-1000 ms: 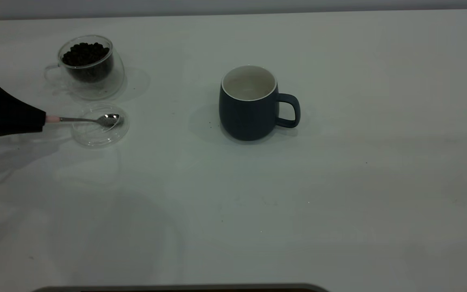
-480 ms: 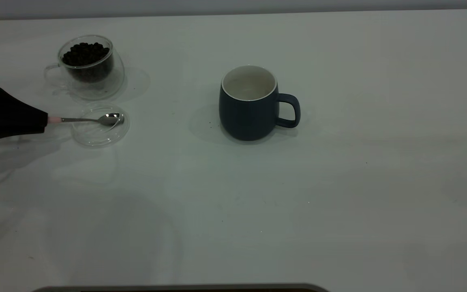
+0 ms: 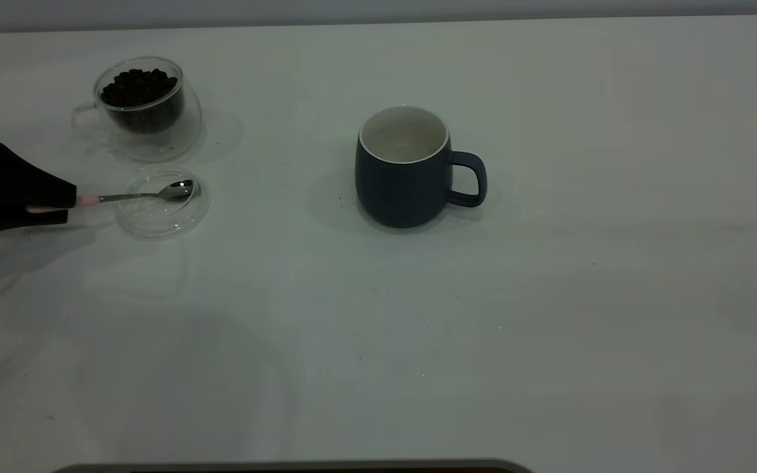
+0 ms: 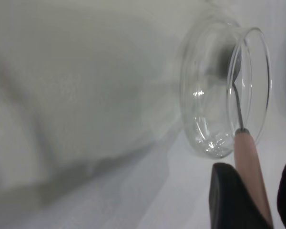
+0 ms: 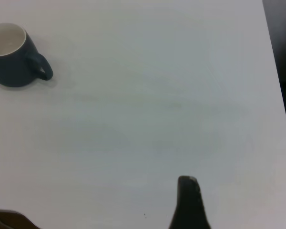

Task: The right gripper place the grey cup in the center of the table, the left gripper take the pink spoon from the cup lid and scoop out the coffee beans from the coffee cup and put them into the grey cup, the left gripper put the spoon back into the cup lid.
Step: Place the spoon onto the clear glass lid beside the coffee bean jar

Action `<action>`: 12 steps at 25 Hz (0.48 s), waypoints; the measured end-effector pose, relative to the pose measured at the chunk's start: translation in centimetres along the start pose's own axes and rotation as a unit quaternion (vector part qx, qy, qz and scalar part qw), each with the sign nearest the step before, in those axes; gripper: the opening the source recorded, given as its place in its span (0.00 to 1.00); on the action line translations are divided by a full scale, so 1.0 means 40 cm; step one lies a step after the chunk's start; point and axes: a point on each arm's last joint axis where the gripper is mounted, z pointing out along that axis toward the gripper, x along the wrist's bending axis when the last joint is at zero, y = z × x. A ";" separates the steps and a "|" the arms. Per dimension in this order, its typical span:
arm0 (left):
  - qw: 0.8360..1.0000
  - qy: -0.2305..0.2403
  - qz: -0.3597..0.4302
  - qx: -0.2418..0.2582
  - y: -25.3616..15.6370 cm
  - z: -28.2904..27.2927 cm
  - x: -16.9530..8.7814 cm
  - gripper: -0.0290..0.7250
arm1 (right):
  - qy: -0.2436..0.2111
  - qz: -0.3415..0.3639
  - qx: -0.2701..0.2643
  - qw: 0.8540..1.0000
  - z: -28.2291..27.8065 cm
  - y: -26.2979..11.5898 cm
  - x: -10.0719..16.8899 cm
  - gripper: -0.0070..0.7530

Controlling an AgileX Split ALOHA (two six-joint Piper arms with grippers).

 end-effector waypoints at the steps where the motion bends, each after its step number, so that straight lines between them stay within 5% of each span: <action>1: 1.000 0.000 0.000 0.000 0.000 0.000 0.000 0.47 | 0.000 0.000 0.000 1.000 0.000 0.000 0.000 0.78; 12: 0.999 0.035 -0.026 -0.007 0.003 -0.001 0.016 0.54 | 0.000 0.000 0.000 1.000 0.000 0.000 0.000 0.78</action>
